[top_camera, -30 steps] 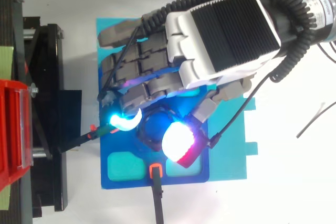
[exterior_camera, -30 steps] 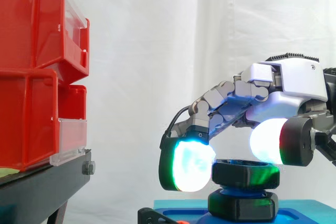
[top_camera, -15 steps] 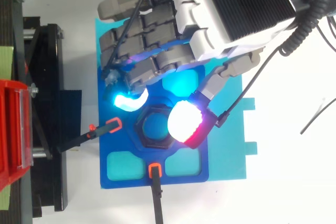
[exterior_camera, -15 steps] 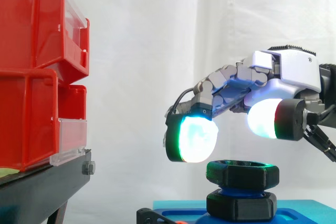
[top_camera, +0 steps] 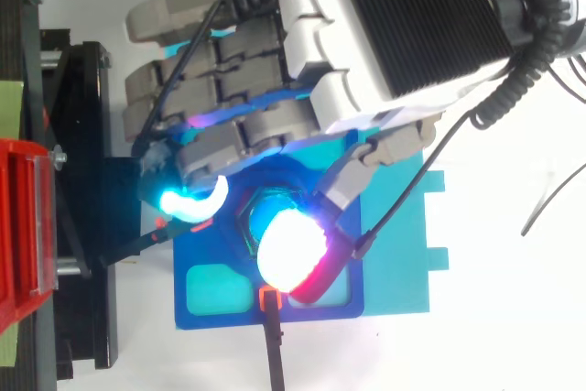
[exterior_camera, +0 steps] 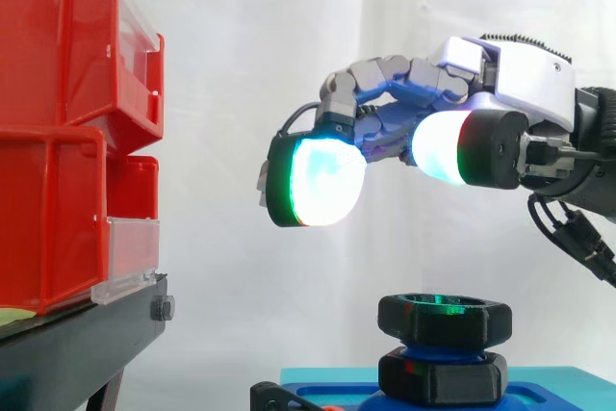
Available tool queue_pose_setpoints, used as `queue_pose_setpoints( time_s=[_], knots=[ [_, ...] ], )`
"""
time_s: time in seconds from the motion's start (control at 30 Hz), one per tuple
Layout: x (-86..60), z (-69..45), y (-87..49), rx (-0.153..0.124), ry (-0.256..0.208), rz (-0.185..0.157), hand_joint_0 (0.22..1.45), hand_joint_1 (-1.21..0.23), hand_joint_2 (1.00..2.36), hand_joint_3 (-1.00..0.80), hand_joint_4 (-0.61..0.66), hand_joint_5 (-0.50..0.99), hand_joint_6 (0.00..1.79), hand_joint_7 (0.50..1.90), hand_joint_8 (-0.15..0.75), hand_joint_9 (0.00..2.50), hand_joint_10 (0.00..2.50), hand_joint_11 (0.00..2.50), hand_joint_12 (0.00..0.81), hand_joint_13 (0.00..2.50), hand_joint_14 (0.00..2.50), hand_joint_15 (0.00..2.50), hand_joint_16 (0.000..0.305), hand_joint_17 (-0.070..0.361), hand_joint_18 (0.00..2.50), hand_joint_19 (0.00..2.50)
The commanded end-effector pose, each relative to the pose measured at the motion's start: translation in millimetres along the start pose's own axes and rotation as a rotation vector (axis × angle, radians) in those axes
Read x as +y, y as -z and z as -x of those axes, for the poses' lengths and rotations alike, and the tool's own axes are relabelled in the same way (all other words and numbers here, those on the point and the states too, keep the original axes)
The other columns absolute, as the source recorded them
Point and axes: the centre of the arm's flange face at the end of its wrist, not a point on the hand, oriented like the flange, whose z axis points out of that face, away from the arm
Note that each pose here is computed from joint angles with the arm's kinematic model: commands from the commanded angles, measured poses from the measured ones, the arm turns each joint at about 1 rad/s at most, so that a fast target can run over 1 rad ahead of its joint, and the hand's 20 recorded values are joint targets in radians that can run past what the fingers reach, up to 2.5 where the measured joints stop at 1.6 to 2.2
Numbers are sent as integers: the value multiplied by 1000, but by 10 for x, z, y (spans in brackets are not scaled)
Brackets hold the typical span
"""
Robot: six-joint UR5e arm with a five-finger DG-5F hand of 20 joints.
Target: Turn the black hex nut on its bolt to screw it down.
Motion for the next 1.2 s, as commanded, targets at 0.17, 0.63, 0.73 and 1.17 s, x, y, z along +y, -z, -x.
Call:
queue_pose_setpoints(
  time_s=[0.17, 0.63, 0.73, 1.17],
  knots=[
    [430, -199, -258, 20, 7, -25, 472, -388, 1000, -500, 160, -148, 601, 1059, 237, 672, 9, 249, 267, 642, 8, 193, 28, 62, 356, 121],
    [632, -331, -304, 75, -3, -8, 474, -389, 1000, -500, 160, -155, 654, 988, 239, 685, 9, 250, 267, 648, 8, 195, 28, 62, 363, 131],
    [624, -345, -280, 92, 2, -13, 474, -390, 1000, -500, 147, -160, 683, 953, 243, 693, 9, 259, 268, 650, 7, 196, 27, 62, 363, 131],
    [469, -308, -148, 124, 17, 3, 478, -393, 1000, -500, 150, -170, 734, 887, 239, 693, 9, 264, 267, 659, 8, 195, 27, 61, 370, 125]
  ],
)
